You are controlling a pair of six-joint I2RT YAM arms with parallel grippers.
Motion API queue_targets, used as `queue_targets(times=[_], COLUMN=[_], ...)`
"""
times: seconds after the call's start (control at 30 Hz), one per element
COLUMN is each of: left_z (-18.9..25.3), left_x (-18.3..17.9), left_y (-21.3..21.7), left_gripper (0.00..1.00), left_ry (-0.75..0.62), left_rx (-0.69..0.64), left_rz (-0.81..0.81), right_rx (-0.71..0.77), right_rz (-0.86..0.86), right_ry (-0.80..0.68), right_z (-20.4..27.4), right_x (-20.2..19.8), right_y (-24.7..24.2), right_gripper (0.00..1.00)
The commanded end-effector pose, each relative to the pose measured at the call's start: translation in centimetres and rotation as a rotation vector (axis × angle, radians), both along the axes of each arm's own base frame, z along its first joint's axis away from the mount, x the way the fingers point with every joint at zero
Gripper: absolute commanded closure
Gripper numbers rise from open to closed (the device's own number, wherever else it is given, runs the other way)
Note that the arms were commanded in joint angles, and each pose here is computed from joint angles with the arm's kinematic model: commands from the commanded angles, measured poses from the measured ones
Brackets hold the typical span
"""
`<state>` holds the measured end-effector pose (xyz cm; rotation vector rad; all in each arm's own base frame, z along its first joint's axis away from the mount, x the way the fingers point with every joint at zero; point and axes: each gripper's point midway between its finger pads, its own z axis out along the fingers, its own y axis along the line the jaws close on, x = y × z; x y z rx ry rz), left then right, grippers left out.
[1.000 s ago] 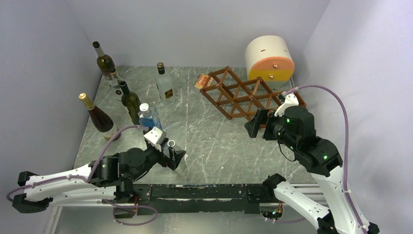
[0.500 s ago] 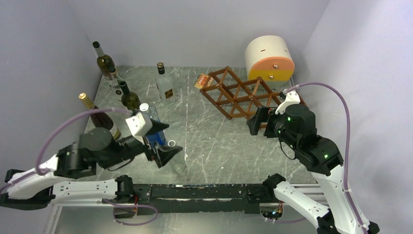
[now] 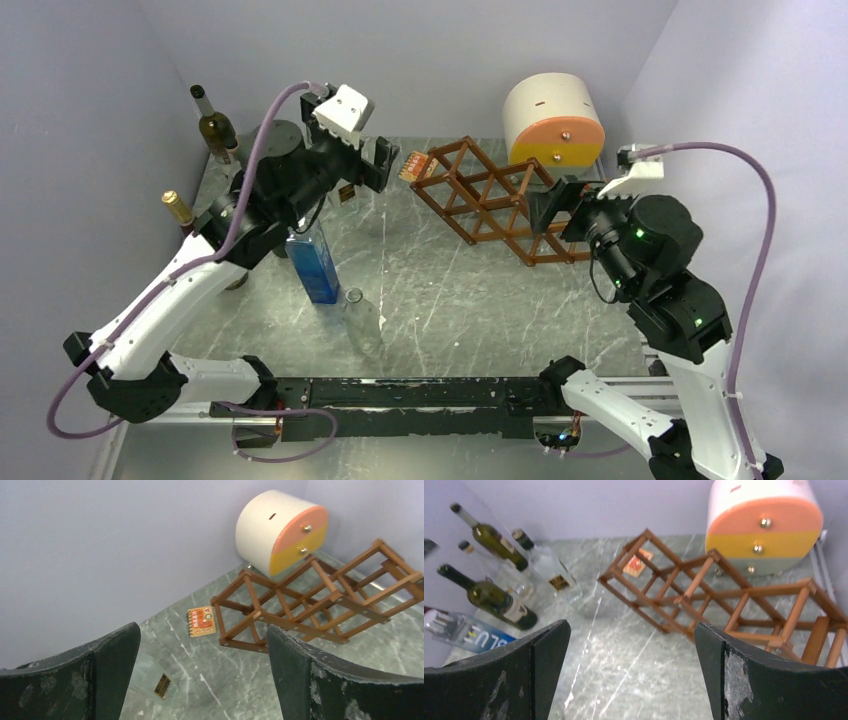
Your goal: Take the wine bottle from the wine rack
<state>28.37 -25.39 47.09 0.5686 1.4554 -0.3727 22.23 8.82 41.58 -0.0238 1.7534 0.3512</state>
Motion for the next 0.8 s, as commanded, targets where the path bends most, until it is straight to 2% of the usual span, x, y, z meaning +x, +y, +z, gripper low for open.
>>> queue_targets(times=[0.0,0.1,0.2,0.27,0.47,0.7,0.77], left_z=[6.9,10.5,13.6,14.5,14.2,13.2,12.8], left_x=[-0.2,-0.2,-2.4,-3.0,-3.3,-4.0,-4.1], left_y=[2.6,7.1,11.0,12.7,14.6,14.8,15.3], left_gripper=[0.01,0.01,0.01,0.01,0.01,0.01,0.01], left_ry=[-0.164,-0.247,-0.351,-0.381,-0.388,-0.384,-0.385], left_rx=[-0.113,-0.190,-0.292,-0.306,-0.250,-0.262,-0.279], left_rz=[-0.008,0.122,0.203,0.258,0.333,0.317,0.338], right_rx=[0.017,0.010,0.011,0.014,0.040,0.077,0.077], right_rz=[-0.084,-0.160,-0.183,-0.170,-0.122,-0.076,-0.099], right_ry=[-0.153,-0.221,-0.298,-0.341,-0.426,-0.476,-0.443], right_z=[5.0,7.4,10.4,12.1,15.2,15.3,14.7], right_x=[0.5,0.6,0.2,-0.1,-1.1,-1.9,-1.4], right_y=[-1.7,-3.3,-4.1,-4.1,-3.7,-3.2,-3.3], right_gripper=[0.00,0.00,0.00,0.00,0.00,0.00,0.00])
